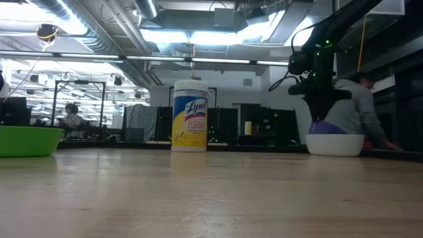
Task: Nest bowls inside each other
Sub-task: Stack the blue bowl on the light blue bowl
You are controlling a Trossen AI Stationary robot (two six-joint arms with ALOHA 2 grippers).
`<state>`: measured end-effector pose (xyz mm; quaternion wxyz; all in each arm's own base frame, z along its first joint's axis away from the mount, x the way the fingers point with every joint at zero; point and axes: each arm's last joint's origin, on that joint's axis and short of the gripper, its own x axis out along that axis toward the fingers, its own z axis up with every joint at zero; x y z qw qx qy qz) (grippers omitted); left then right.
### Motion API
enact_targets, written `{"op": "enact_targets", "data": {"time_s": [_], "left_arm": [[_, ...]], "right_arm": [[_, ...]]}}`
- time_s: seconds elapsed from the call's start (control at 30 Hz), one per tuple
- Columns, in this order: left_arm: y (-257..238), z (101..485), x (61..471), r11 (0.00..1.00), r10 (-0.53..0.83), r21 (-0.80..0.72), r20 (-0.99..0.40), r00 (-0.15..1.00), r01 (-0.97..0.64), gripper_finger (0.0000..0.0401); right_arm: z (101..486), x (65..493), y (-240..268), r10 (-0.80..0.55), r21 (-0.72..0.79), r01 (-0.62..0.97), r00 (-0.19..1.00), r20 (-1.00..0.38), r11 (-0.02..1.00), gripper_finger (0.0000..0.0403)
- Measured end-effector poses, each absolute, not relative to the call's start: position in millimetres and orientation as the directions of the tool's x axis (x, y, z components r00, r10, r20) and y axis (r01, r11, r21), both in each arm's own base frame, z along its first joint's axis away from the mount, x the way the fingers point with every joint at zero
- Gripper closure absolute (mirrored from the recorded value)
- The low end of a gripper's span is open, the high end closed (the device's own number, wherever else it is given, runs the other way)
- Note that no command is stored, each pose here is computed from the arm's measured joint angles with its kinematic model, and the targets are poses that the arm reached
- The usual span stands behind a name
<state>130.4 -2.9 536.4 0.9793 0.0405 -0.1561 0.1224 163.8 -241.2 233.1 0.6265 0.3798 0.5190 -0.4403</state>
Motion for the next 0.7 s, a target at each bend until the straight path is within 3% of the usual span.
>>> {"op": "enact_targets", "data": {"time_s": [0.17,0.33,0.5,0.7], "left_arm": [[-2.8,536.3,129.2,0.967,0.227,0.042,0.314,0.922,-0.252,0.0208],[-2.9,533.6,129.8,0.967,0.226,0.052,0.287,0.931,-0.25,0.0208],[-3.2,532.6,130.2,0.969,0.213,0.06,0.278,0.937,-0.238,0.0208],[-3.7,532.8,130.4,0.973,0.198,0.062,0.281,0.939,-0.224,0.0208]], "right_arm": [[239.0,158.0,-238.2,-0.122,0.076,0.947,0.119,-0.985,0.311,0.0232],[257.4,158.4,-216.0,-0.108,0.095,0.928,0.142,-0.984,0.36,0.0205],[279.9,159.6,-199.2,-0.275,-0.008,0.915,0.114,-0.955,0.404,0.0227],[275.4,159.9,-208.0,-0.226,0.092,0.916,0.193,-0.955,0.391,0.0279]]}}
